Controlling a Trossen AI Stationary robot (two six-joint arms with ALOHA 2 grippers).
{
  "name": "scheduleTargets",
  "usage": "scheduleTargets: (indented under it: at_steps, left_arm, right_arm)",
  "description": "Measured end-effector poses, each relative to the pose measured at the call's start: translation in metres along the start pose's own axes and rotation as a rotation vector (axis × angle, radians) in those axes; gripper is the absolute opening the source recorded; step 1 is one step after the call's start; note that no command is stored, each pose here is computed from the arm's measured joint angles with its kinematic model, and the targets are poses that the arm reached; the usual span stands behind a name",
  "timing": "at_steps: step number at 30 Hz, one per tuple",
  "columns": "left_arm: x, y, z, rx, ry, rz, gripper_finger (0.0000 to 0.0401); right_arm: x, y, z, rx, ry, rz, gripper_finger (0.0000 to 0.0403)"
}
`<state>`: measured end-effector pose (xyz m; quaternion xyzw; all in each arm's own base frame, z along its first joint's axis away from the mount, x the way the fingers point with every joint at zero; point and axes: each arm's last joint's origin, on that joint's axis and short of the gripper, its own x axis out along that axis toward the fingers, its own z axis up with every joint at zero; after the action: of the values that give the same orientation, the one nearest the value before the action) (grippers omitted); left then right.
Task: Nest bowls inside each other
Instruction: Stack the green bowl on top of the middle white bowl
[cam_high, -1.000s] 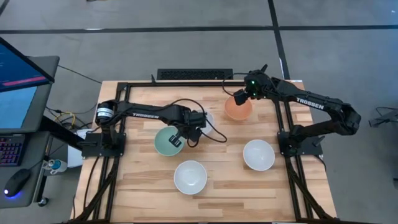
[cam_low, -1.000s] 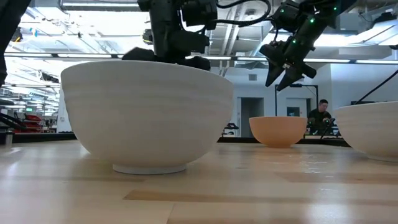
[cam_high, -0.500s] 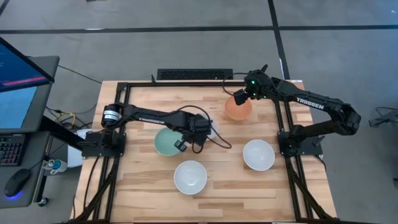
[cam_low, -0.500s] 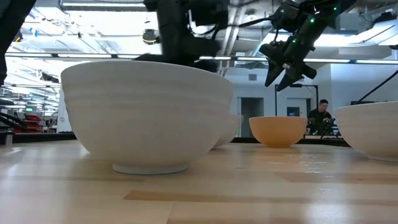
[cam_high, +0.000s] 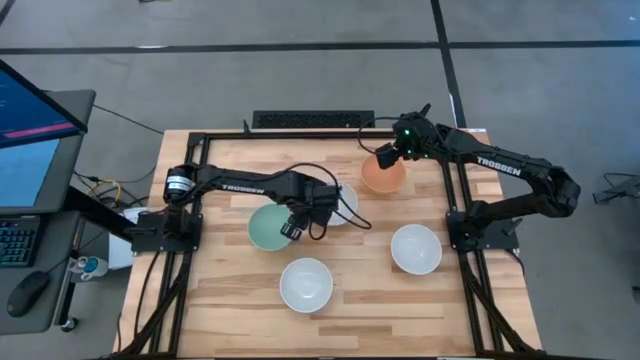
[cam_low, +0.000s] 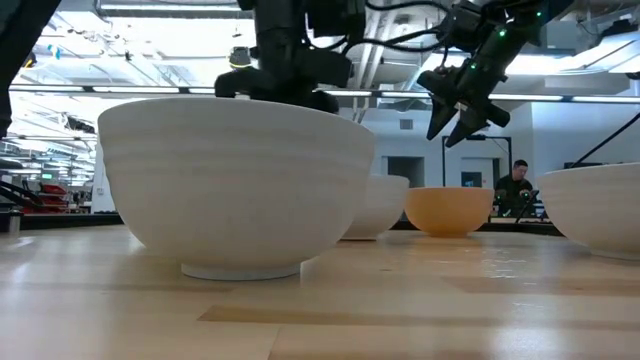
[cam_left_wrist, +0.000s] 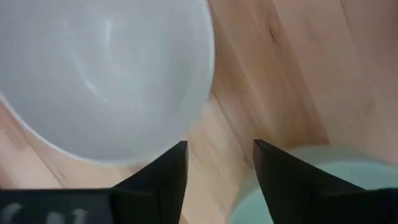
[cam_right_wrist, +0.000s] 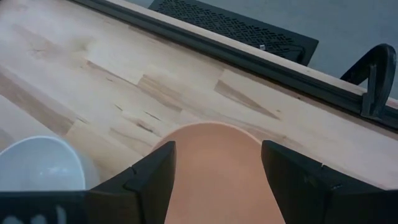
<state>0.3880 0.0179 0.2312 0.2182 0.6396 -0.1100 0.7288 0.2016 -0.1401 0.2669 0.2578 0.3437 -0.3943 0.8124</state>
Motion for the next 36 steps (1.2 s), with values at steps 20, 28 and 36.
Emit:
scheduleTargets:
  at_steps: [20,28,36]
  left_arm:
    - [-0.073,0.008,-0.052,-0.156,-0.102,-0.037,0.0071]
    - [-0.037,-0.001,-0.081,-0.181,-0.006,-0.059,0.0135]
    - [-0.027,-0.01,-0.108,-0.235,-0.088,-0.003,0.0161]
  right_arm:
    - [0.0,-0.001,0.0,0.005,-0.008,-0.02,0.026]
    - [0.0,-0.001,0.0,0.031,-0.014,-0.03,0.026]
    - [0.0,-0.001,0.0,0.056,-0.014,-0.029,0.026]
